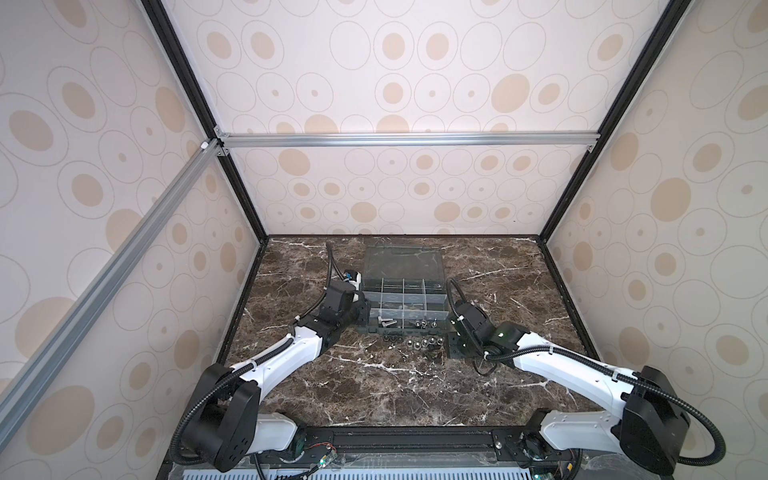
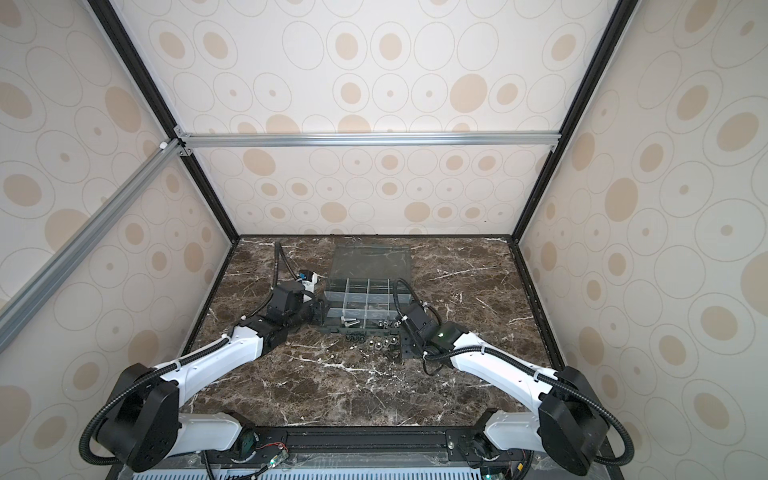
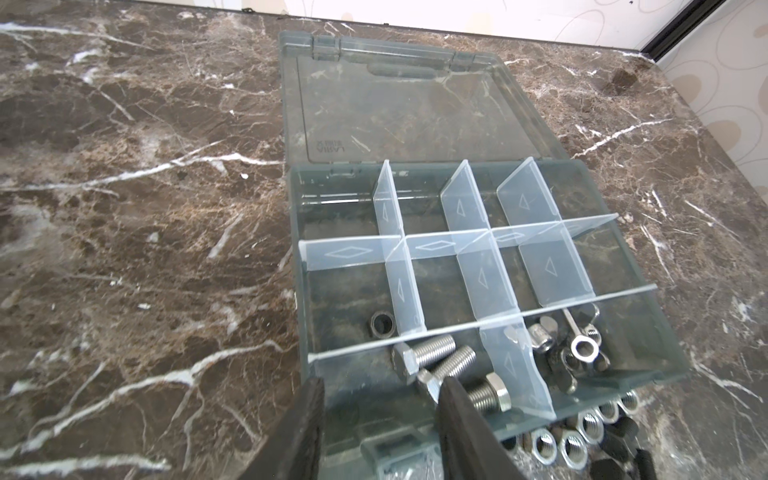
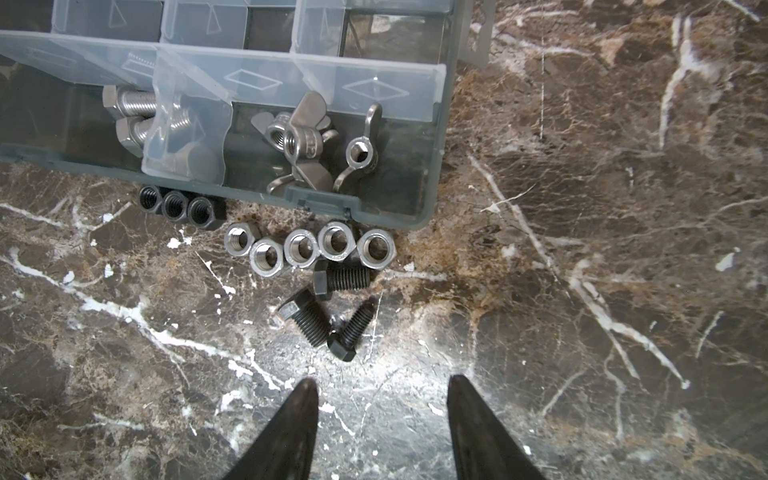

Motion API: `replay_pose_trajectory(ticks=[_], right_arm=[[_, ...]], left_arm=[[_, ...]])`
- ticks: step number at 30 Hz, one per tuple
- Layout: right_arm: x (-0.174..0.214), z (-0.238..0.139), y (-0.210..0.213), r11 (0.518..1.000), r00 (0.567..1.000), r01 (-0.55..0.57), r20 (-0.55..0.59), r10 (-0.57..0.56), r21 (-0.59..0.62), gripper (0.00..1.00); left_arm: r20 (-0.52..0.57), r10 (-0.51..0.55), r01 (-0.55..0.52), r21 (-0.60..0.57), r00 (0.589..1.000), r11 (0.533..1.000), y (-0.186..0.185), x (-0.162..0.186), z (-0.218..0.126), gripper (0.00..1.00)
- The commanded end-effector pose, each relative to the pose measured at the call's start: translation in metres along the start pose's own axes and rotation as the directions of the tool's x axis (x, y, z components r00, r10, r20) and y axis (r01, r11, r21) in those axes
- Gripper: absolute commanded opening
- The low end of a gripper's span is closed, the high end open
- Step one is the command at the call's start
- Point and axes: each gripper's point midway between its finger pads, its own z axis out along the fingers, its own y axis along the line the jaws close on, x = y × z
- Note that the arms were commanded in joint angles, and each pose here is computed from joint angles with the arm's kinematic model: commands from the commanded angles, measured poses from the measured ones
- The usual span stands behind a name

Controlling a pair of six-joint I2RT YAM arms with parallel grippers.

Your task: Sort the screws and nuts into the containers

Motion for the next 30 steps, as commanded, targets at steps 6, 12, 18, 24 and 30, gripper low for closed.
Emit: replay_pose_trajectory(ticks=[6,12,18,24,30], right_arm=[[-0.002,-0.001,0.003,1.0,1.0,-0.008,-0.007,0.008,-0.007,0.53],[-0.002,0.004,0.01,0.999,1.0,-0.006,-0.007,0.005,-0.039,0.54],[-0.005,0.014,0.024,0.998,0.999,0.014,-0.037,-0.016,-0.065,0.54],[-0.007,0.026,0.047,0.994,0.997,0.05,-0.058,-0.056,-0.094,0.54],[-0.008,0.035,0.069,0.989,0.992,0.09,-0.077,-0.099,-0.114,0.54]], left_arm=[[0.043,-0.039,0.04,-0.015,0.998,0.999,0.008,0.001,-0.017,0.46],[0.029,-0.072,0.073,-0.014,0.997,0.997,0.01,0.011,-0.022,0.46],[0.044,-0.097,0.098,-0.026,0.994,0.995,0.017,0.021,-0.031,0.46],[0.036,-0.113,0.115,-0.041,0.993,0.993,0.023,0.031,-0.035,0.46],[0.071,-0.121,0.126,-0.069,0.99,0.99,0.03,0.031,-0.043,0.47]])
